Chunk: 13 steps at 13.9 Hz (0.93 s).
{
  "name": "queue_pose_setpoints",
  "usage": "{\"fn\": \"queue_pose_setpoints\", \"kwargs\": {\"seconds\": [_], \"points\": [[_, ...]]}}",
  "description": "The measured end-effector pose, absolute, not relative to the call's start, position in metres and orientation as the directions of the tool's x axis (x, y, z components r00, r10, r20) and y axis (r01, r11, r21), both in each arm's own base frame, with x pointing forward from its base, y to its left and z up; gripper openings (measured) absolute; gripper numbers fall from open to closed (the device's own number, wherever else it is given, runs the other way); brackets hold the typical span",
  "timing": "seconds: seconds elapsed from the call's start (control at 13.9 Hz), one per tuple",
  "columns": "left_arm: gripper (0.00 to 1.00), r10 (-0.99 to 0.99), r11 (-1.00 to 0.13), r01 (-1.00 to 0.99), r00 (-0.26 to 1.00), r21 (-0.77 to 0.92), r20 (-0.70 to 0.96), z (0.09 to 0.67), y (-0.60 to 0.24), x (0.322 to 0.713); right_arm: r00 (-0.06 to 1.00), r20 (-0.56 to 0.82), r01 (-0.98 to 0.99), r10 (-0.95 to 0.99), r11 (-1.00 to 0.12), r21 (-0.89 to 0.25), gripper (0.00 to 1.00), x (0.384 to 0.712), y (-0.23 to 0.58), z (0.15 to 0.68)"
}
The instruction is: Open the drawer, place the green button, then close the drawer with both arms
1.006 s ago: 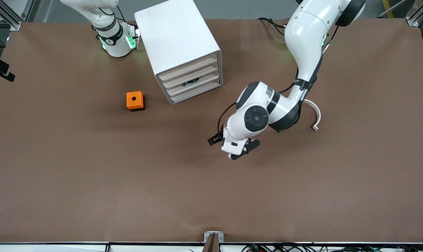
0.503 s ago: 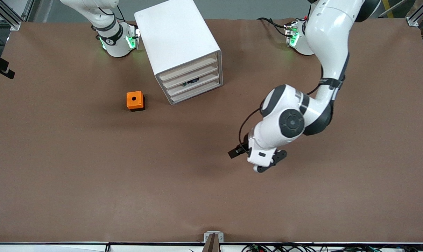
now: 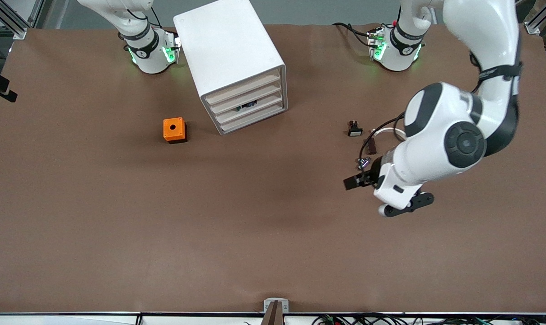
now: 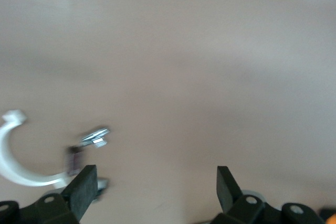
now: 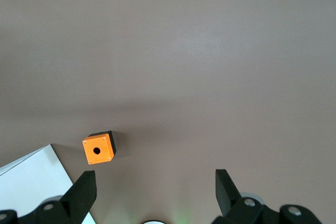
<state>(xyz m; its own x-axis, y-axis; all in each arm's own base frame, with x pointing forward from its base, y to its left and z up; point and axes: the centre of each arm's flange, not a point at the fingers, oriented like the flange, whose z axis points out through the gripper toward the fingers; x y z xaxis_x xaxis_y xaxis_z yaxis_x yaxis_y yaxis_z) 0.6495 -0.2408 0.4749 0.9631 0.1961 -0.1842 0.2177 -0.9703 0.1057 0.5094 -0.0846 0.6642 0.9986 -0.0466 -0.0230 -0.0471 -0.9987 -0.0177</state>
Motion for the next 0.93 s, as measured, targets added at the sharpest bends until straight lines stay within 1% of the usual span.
{"fn": "queue_pose_setpoints", "kwargs": {"seconds": [0.29,0.5,0.72,0.93], "points": [[1.00,0.052,-0.993,0.074,0.976,0.096,-0.210,0.511,-0.173,0.628,0.999,-0.020,-0.040,-0.040,-0.999,-0.017,1.00,0.510,-0.081,0.665],[1.00,-0.033,-0.996,-0.016,0.980,0.087,-0.198,0.530,-0.120,0.595,0.999,-0.019,-0.034,-0.034,-0.999,-0.016,1.00,0.511,-0.078,0.665],[1.00,-0.052,-0.995,-0.037,0.983,0.090,-0.177,0.544,-0.075,0.566,0.999,-0.018,-0.031,-0.031,-0.999,-0.016,1.00,0.511,-0.076,0.665],[1.00,-0.081,-0.994,-0.069,0.985,0.086,-0.153,0.552,-0.048,0.551,0.999,-0.015,-0.031,-0.031,-0.999,-0.016,1.00,0.511,-0.076,0.665]]}}
